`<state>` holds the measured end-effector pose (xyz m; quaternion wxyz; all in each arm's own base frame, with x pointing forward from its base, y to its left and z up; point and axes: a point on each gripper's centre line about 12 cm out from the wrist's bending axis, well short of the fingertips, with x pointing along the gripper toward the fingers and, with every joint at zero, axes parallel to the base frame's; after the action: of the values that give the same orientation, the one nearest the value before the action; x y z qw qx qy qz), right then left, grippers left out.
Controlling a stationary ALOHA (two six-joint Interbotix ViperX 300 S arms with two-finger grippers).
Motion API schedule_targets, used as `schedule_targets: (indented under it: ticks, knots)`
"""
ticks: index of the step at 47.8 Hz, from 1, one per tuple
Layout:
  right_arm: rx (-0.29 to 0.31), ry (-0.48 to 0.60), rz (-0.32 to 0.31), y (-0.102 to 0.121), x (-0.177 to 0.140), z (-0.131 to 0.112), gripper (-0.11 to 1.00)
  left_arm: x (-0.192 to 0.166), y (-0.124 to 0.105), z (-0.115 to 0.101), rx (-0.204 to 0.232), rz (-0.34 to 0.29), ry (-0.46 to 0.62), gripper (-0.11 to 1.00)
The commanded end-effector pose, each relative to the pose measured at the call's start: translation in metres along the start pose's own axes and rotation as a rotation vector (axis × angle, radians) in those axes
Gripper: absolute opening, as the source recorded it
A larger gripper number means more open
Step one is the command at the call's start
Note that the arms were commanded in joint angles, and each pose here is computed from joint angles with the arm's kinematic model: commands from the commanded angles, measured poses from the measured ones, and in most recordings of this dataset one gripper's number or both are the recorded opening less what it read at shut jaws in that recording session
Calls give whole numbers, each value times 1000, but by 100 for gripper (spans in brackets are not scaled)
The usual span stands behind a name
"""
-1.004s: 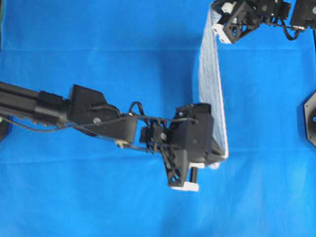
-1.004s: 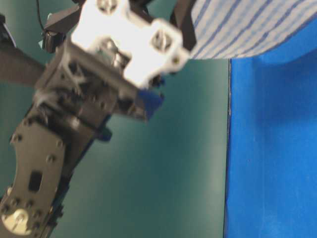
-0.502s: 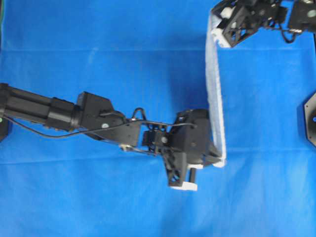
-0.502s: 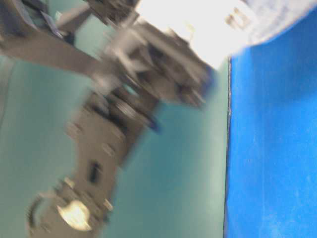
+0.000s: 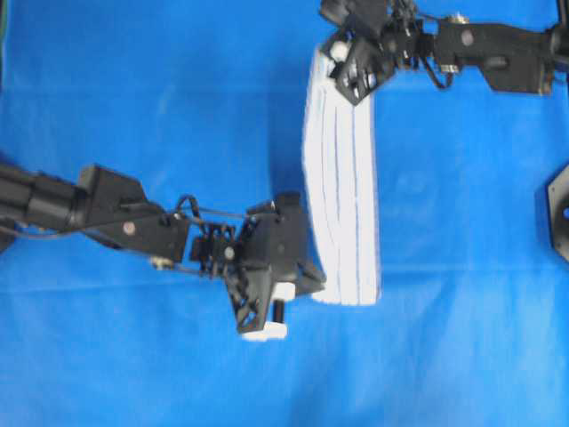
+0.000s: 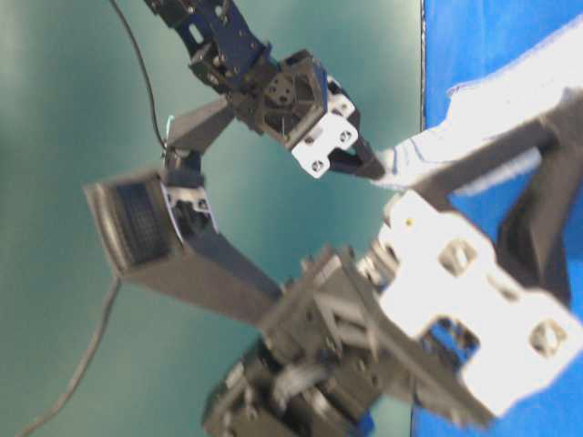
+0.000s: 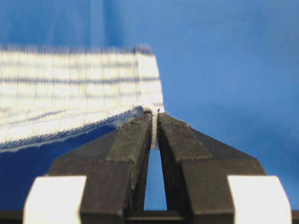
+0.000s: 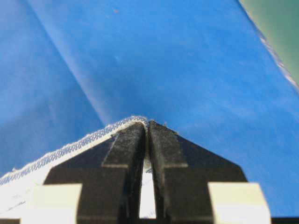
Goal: Fold the blue towel.
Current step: 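Lift the strip and rotate it to lie vertically on the table, then open both grippers and withdraw them sideways from the strip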
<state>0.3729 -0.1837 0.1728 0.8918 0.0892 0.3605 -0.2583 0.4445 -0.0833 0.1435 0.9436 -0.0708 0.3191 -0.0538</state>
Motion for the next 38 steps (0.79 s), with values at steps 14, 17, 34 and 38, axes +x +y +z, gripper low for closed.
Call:
schedule_targets:
  ticks: [14, 17, 34, 38]
  knots:
    - [0, -31, 10, 4, 3, 14, 4, -8, -1, 7, 0, -6, -29, 3]
    - [-1, -31, 10, 4, 3, 14, 4, -8, -1, 6, 2, -5, -27, 3]
    - [-36, -55, 13, 5, -10, 18, 50, -16, 3, 5, 11, 7, 3, 61]
    - [-41, -81, 15, 4, -24, 21, 61, -28, 8, 9, 6, 20, 21, 83]
